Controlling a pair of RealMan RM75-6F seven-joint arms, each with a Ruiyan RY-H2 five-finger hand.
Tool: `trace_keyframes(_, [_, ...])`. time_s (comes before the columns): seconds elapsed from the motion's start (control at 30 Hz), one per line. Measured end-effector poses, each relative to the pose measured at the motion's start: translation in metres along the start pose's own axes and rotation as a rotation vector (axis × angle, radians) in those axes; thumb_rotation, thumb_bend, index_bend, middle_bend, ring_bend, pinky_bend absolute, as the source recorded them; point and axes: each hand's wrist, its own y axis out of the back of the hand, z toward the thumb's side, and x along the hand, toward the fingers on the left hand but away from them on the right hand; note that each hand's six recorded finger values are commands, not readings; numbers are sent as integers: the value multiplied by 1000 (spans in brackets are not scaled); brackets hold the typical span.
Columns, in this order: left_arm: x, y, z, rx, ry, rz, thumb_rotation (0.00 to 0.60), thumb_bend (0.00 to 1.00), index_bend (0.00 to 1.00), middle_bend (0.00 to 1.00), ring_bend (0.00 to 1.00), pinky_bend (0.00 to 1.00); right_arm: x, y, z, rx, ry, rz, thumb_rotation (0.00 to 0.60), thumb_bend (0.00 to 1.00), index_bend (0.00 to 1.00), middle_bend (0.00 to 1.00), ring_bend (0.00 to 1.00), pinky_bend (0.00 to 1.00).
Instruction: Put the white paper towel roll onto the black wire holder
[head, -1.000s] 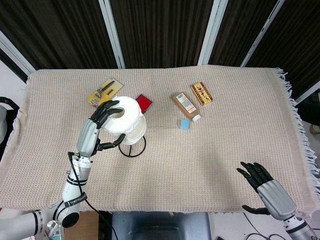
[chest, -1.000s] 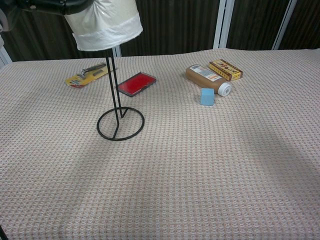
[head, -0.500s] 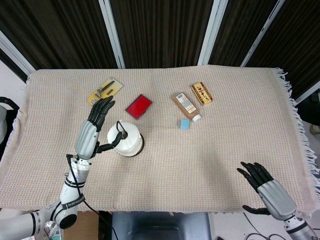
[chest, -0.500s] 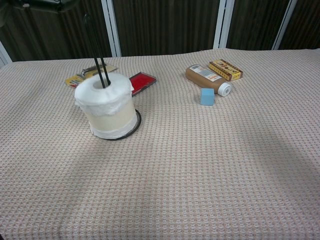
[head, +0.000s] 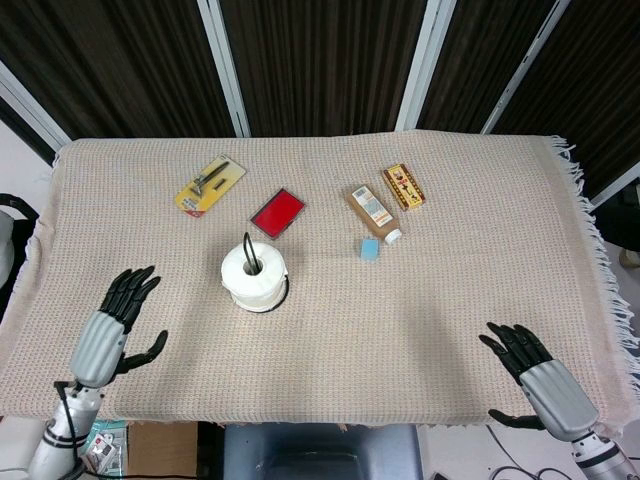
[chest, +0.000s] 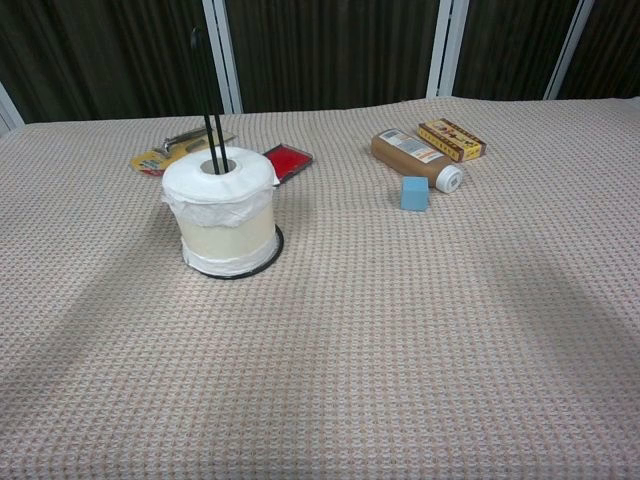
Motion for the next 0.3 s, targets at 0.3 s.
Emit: trace_keyframes(0.3, [-60,-2,-44,228,151,-83,600,429,0,0,0,12,-6,-12,3,31,-4,32,600,64,0,0,0,0])
